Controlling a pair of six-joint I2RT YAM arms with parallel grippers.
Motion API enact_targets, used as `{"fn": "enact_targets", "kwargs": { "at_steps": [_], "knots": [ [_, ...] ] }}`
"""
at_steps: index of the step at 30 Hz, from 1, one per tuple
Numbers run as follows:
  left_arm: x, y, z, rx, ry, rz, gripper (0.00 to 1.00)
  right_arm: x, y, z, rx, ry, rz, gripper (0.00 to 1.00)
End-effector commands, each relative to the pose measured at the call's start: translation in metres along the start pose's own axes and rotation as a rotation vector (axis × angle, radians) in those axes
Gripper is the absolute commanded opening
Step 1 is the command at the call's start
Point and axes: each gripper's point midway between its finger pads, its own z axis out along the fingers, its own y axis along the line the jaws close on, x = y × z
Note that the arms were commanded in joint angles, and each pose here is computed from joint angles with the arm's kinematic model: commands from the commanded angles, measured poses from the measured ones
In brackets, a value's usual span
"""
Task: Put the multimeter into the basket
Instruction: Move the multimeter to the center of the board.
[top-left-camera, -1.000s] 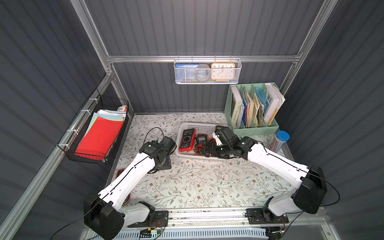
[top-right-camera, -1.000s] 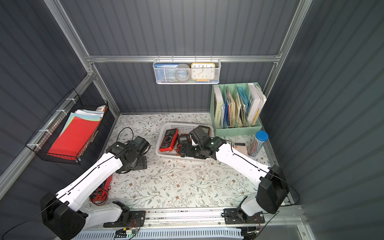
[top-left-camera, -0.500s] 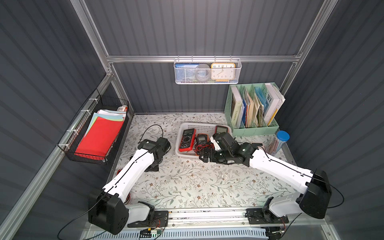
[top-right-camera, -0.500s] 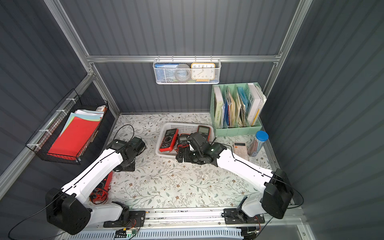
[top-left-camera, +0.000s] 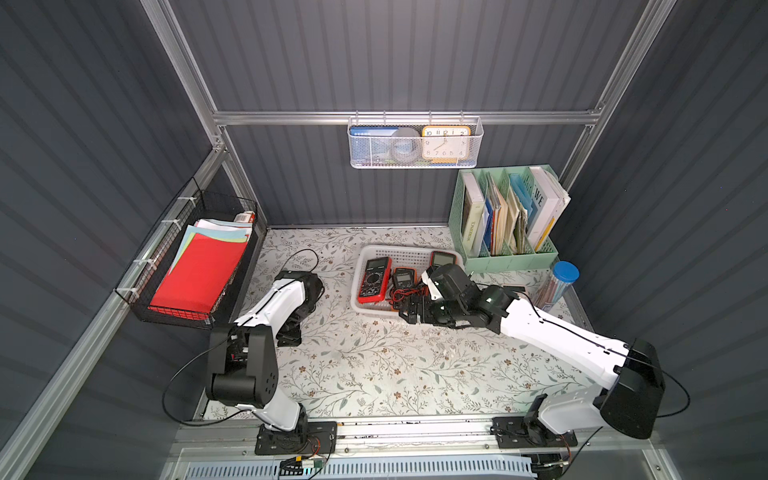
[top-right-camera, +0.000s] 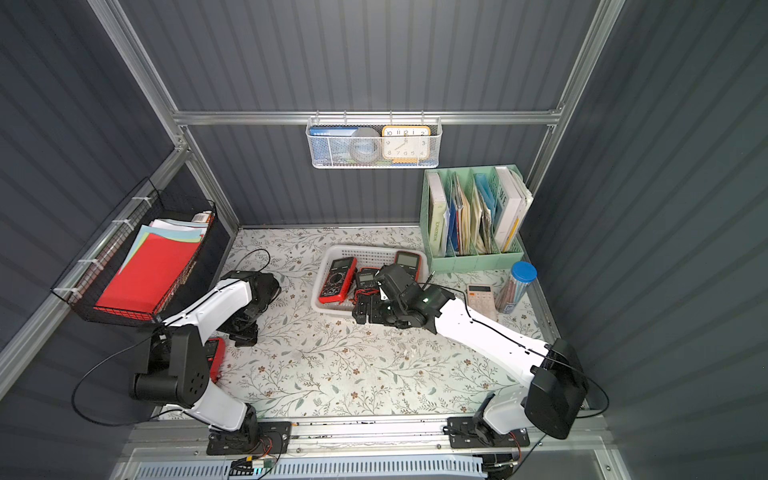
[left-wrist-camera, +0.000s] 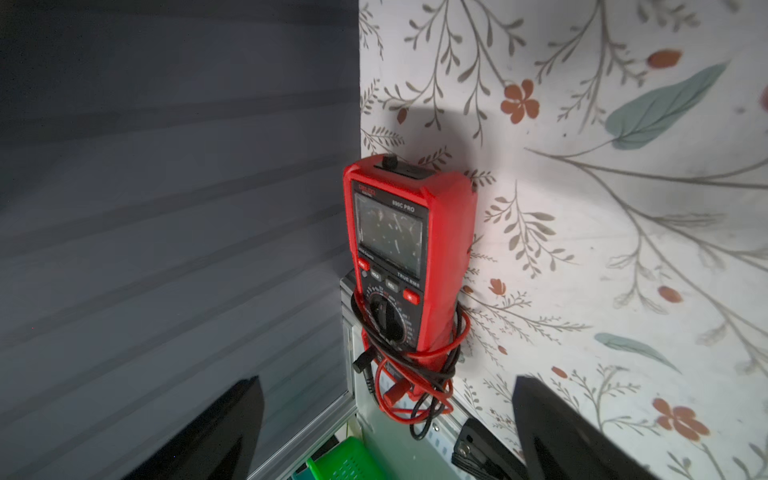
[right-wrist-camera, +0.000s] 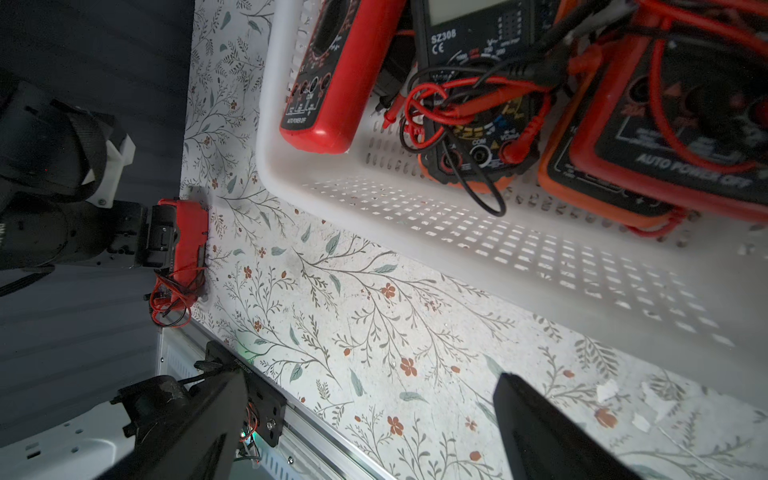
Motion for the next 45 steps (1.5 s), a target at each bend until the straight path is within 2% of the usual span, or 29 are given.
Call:
{"fn": "enact_targets", "kwargs": {
  "at_steps": [1,4,7,11,15,23,27,29,34,36,40,42,45],
  "knots": [
    [-0.009,0.005,0.007,0.012,0.018,0.037,0.99,-0.002,-0.008,0.001,0.035,-0.017,-0.01,0.99],
    [-0.014,0.014,0.019,0.039,0.048,0.035,0.99,-0.003,-0.011,0.004,0.043,-0.014,-0.008,0.99],
    [-0.015,0.011,0.026,0.133,0.106,-0.03,0.99,-0.002,-0.013,0.007,0.047,-0.004,-0.007,0.99],
    [-0.015,0.006,0.019,0.192,0.173,-0.009,0.99,-0.005,-0.014,0.009,0.051,0.0,-0.005,0.99],
    [-0.009,-0.006,0.013,0.311,0.213,-0.028,0.99,-0.009,-0.015,0.01,0.049,-0.001,-0.002,0.99],
    [-0.003,-0.008,0.015,0.369,0.306,-0.027,0.99,-0.011,-0.013,0.01,0.037,0.027,0.005,0.99],
    [-0.001,-0.025,0.011,0.474,0.373,-0.026,0.99,-0.011,-0.015,0.006,0.033,0.02,0.011,0.99],
    [0.0,-0.027,0.011,0.479,0.393,-0.037,0.99,-0.012,-0.016,0.002,0.034,0.011,0.011,0.99],
    [0.014,-0.035,0.005,0.54,0.358,-0.071,0.99,-0.017,-0.023,-0.005,0.039,-0.036,0.016,0.99],
    [0.025,-0.042,-0.003,0.589,0.348,-0.05,0.99,-0.019,-0.024,-0.004,0.034,-0.047,0.021,0.99],
    [0.036,-0.046,-0.034,0.627,0.243,-0.064,0.99,-0.018,-0.027,0.003,0.04,-0.033,0.029,0.99],
    [0.038,-0.047,-0.056,0.643,0.154,-0.078,0.99,-0.017,-0.027,0.006,0.037,-0.015,0.033,0.99],
    [0.047,-0.045,-0.079,0.719,0.081,-0.199,0.99,-0.014,-0.026,0.011,0.032,0.008,0.033,0.99]
  ]
}}
